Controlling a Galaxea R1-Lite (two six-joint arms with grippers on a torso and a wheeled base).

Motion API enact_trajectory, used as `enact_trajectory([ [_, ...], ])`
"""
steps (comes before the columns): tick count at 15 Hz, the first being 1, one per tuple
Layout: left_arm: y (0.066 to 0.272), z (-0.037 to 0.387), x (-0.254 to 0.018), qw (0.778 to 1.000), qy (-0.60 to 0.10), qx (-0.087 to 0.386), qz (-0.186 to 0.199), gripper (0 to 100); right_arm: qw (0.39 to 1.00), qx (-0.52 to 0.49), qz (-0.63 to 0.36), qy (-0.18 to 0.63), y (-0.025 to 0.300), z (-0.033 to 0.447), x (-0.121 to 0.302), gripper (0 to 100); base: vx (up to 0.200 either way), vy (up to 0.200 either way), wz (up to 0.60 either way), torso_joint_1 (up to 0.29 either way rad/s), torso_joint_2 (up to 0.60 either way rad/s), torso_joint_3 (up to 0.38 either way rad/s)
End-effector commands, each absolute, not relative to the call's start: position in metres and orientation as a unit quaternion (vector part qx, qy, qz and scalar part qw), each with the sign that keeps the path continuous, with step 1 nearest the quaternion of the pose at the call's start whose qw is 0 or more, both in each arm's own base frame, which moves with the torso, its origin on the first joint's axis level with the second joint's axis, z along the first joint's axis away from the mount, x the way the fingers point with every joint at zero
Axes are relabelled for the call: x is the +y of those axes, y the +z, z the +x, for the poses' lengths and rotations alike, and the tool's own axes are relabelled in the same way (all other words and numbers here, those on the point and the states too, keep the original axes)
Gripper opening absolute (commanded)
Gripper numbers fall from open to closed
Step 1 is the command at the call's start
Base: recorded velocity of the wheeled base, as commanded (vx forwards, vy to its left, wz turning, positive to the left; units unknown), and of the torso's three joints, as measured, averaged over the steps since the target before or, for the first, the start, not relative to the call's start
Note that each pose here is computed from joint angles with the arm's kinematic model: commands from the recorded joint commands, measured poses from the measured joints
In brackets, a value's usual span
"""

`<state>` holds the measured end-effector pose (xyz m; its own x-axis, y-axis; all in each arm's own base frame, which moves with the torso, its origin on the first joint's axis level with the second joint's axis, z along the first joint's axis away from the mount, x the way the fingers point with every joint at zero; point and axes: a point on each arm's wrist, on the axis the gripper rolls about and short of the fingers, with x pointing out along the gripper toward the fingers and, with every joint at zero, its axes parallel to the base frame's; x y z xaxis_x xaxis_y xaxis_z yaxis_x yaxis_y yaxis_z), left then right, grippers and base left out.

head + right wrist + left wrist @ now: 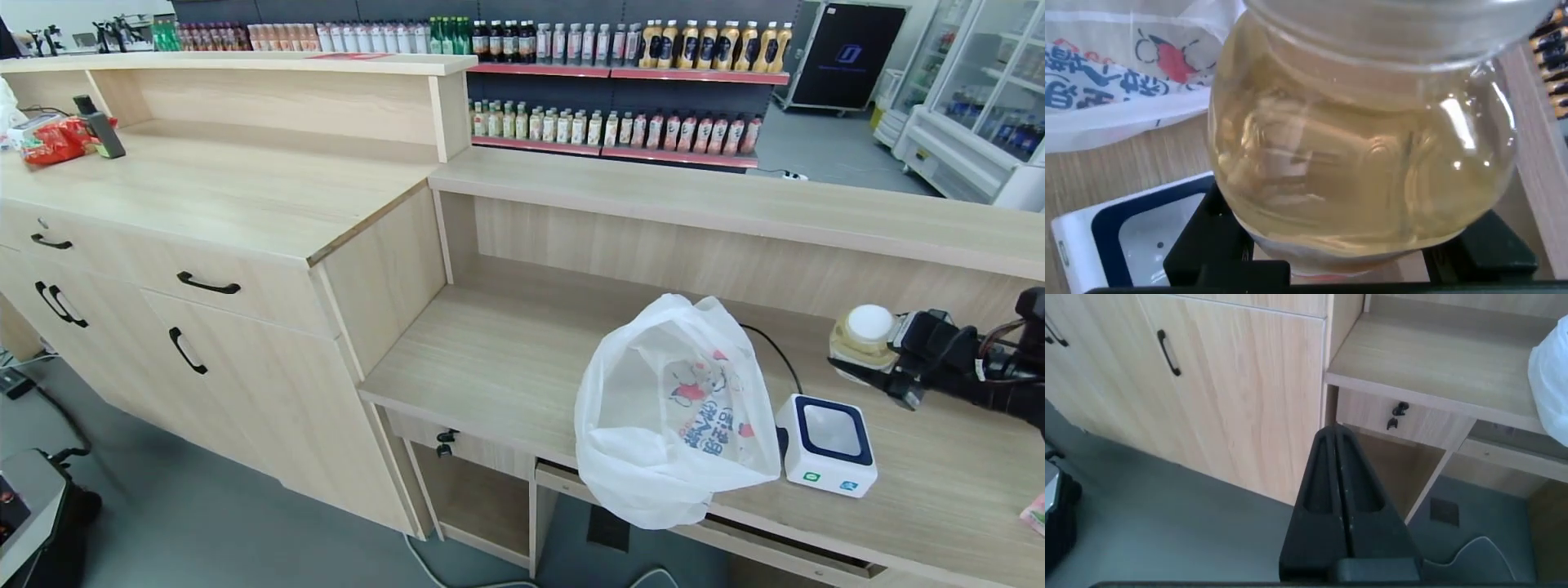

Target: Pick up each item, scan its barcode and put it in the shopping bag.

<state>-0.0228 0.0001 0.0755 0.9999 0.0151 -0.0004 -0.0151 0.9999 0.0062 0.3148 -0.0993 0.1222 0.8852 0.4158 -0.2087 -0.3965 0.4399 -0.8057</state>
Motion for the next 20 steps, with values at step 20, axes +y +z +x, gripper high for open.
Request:
enact_trajectory([
  [20, 0.075, -0.023, 0.0, 1.0, 0.008, 0.0, 0.003, 0, 0.826, -0.027, -0.474, 0.304, 0.072, 0.341, -0.09, 0, 0.0, 0.0, 0.0, 0.0, 0.0, 0.0],
])
